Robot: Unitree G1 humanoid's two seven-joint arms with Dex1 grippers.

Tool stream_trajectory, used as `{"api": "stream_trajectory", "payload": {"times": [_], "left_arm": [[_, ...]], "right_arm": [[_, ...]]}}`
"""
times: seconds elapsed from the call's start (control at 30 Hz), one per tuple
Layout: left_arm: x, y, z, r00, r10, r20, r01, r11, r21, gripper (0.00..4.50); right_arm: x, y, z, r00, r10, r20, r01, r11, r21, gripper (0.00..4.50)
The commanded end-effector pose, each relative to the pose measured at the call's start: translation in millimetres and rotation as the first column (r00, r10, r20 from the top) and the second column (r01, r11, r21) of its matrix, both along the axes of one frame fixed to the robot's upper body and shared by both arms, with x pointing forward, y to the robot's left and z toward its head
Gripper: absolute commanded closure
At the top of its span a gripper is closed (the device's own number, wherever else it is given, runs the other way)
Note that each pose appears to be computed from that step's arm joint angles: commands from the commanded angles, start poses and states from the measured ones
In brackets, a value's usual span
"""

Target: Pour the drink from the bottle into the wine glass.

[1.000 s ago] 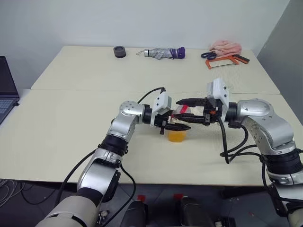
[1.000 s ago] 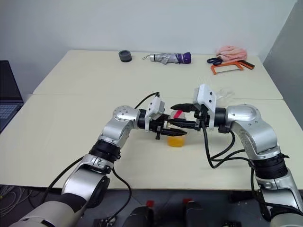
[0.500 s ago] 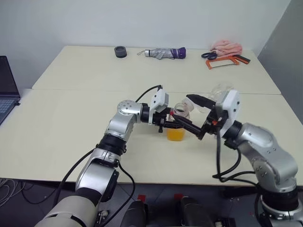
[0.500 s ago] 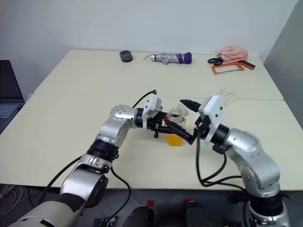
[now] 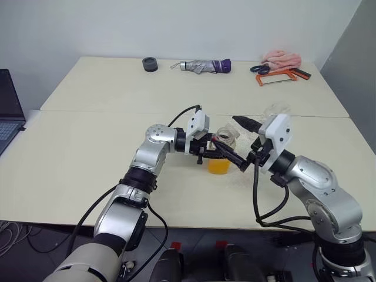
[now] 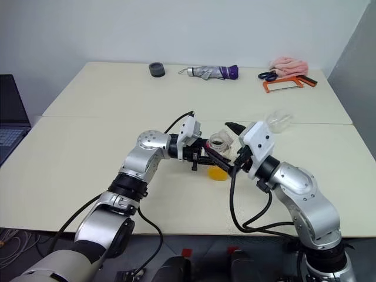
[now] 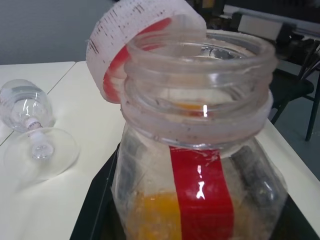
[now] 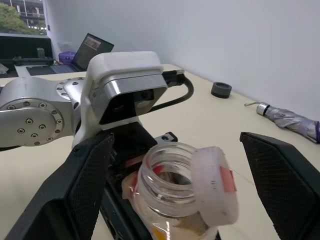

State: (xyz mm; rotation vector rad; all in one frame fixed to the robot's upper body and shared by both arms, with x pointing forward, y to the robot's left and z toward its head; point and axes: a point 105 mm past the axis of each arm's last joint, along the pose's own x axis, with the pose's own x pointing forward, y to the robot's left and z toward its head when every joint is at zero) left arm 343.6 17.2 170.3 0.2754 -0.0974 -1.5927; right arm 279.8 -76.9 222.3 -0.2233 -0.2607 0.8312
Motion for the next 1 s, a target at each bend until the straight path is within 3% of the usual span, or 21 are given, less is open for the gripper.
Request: {"api": "stream_trajectory", "payload": {"times": [0.03, 0.27, 0.47, 1.0], "left_arm": [[0.3, 0.4, 11.2, 0.999, 0.005, 0.051, -0.004, 0.999, -0.033, 2.78], [1.6, 1.1, 11.2, 0.999, 0.011, 0.053, -0.009, 0.999, -0.035, 2.78], [0.5, 0.8, 10.1, 0.998, 0.007, 0.056, -0.005, 1.000, -0.030, 2.78], [-1.9, 0.1, 8.8, 0.998, -0.009, 0.062, 0.010, 1.000, -0.019, 2.78]], "right_arm": [[-10.9, 0.2, 9.4, 0.999, 0.028, 0.039, -0.028, 1.000, 0.004, 0.20], [-12.7, 1.1, 5.0, 0.999, 0.033, 0.008, -0.033, 0.999, 0.010, 0.20], [-6.5, -15.4, 7.6, 0.995, 0.001, -0.100, 0.019, 0.980, 0.198, 0.20], [10.8, -19.7, -0.9, 0.954, 0.054, -0.295, 0.060, 0.929, 0.366, 0.20]]}}
